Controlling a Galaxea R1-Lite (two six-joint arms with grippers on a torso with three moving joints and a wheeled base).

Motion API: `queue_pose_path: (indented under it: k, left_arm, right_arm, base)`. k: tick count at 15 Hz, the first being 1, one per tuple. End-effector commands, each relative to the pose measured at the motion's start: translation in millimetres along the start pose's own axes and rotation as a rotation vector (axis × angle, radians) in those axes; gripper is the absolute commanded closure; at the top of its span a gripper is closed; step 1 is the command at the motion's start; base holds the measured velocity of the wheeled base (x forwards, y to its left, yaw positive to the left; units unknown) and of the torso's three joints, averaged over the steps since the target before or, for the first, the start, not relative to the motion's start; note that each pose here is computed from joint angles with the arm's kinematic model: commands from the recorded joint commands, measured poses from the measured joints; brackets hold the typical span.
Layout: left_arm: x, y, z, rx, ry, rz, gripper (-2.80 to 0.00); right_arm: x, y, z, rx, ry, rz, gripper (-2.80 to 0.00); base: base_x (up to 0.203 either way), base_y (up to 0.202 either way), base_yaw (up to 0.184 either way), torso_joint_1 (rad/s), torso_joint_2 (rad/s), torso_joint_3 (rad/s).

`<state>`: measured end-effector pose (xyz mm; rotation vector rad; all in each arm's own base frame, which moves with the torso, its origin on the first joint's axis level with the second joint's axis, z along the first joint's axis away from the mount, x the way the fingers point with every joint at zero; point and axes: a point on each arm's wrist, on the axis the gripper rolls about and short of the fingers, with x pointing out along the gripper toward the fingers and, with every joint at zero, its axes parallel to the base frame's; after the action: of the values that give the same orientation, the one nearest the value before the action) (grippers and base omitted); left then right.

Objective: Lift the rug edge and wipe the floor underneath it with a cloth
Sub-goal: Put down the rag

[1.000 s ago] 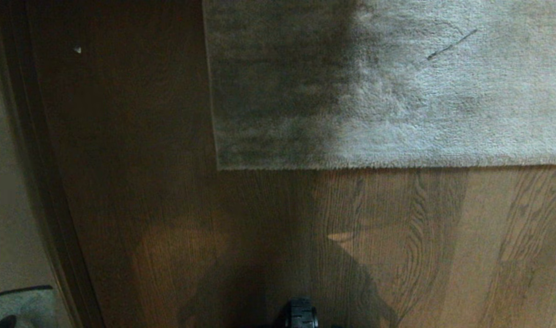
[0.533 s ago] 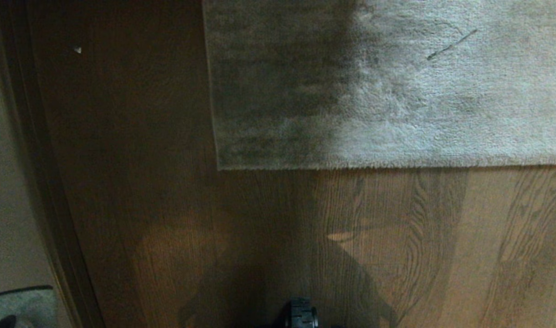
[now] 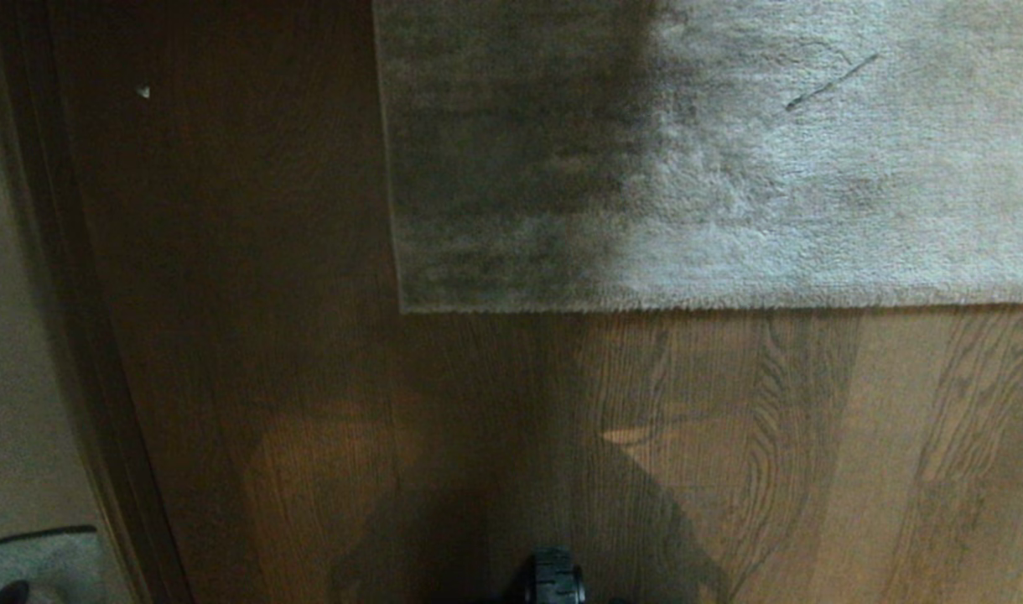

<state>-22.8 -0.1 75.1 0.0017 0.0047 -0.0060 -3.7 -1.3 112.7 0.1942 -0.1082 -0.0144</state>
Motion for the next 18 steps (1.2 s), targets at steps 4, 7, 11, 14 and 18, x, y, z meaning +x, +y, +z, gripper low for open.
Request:
queue_pose_path:
  k: [4, 7, 11, 14, 18]
  left_arm:
    - [0.0, 0.0, 0.0, 0.0, 0.0, 0.0, 0.0]
    - [0.0, 0.0, 0.0, 0.0, 0.0, 0.0, 0.0]
    - [0.0, 0.0, 0.0, 0.0, 0.0, 0.0, 0.0]
    - [0.0, 0.0, 0.0, 0.0, 0.0, 0.0, 0.0]
    - [0.0, 0.0, 0.0, 0.0, 0.0, 0.0, 0.0]
  right_arm:
    - [-23.0, -6.9, -30.0, -0.074, 0.068, -0.054, 0.0]
    - [-23.0, -6.8, -30.2, -0.069, 0.069, -0.053, 0.0]
    - [-23.1, -6.7, -29.8, -0.072, 0.068, -0.051, 0.0]
    - [-23.1, -6.8, -29.7, -0.083, 0.068, -0.054, 0.0]
    - [-22.9, -6.6, -33.2, -0.185, 0.101, -0.013, 0.0]
  base:
    - [0.0, 0.0, 0.0, 0.0, 0.0, 0.0]
    - [0.0, 0.0, 0.0, 0.0, 0.0, 0.0]
    - [0.0, 0.0, 0.0, 0.0, 0.0, 0.0]
    - [0.0, 0.0, 0.0, 0.0, 0.0, 0.0]
    - [0.0, 0.0, 0.0, 0.0, 0.0, 0.0]
